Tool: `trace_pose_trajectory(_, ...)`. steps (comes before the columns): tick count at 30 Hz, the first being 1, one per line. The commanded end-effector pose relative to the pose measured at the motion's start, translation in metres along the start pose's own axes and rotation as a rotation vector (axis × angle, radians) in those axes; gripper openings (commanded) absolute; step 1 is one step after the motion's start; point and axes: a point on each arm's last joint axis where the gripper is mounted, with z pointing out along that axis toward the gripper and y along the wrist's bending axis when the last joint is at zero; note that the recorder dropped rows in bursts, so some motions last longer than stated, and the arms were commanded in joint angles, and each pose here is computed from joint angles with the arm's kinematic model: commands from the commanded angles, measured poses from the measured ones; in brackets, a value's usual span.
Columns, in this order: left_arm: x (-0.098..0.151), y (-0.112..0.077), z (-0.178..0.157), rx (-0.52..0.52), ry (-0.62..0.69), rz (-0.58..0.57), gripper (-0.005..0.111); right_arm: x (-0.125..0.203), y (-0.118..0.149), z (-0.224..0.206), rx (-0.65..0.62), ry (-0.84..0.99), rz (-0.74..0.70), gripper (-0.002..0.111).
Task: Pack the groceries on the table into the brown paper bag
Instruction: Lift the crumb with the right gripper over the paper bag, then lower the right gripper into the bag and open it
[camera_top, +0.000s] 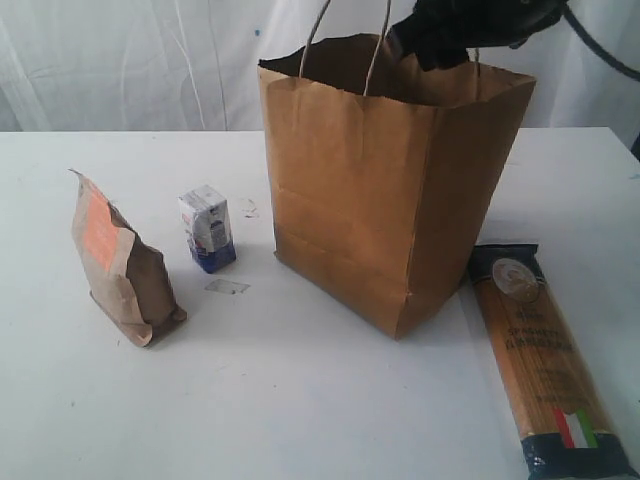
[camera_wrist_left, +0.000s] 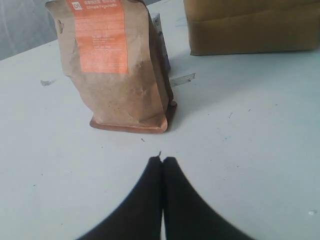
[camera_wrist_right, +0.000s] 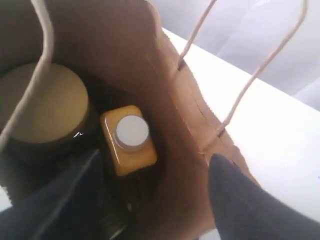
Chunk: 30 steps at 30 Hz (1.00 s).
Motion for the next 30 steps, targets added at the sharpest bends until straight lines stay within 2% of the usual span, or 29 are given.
trace_pose_trajectory(1, 0.001, 0.0, 0.0, -0.002, -0.001, -0.009, 0.0, 0.0, -0.002, -0.029, -0.048, -0.022, -0.039, 0.056)
trace_pose_trajectory(7, 0.001, 0.0, 0.0, -0.002, -0.001, -0.009, 0.0, 0.009, 0.012, -0.059, -0.26, 0.011, -0.156, 0.052)
trace_pose_trajectory(12, 0.001, 0.0, 0.0, -0.002, -0.001, -0.009, 0.0, 0.015, 0.024, -0.056, -0.389, 0.021, -0.259, 0.052)
trace_pose_trajectory(16, 0.001, 0.0, 0.0, -0.002, -0.001, -0.009, 0.0, 0.014, 0.025, -0.044, -0.379, 0.021, -0.313, 0.052)
trace_pose_trajectory(22, 0.001, 0.0, 0.0, -0.002, -0.001, -0.009, 0.0, 0.014, 0.031, -0.013, -0.387, 0.05, -0.381, 0.063)
trace_pose_trajectory(30, 0.001, 0.0, 0.0, -0.002, -0.001, -0.009, 0.0, 0.02, 0.036, 0.036, -0.352, 0.125, -0.428, 0.064)
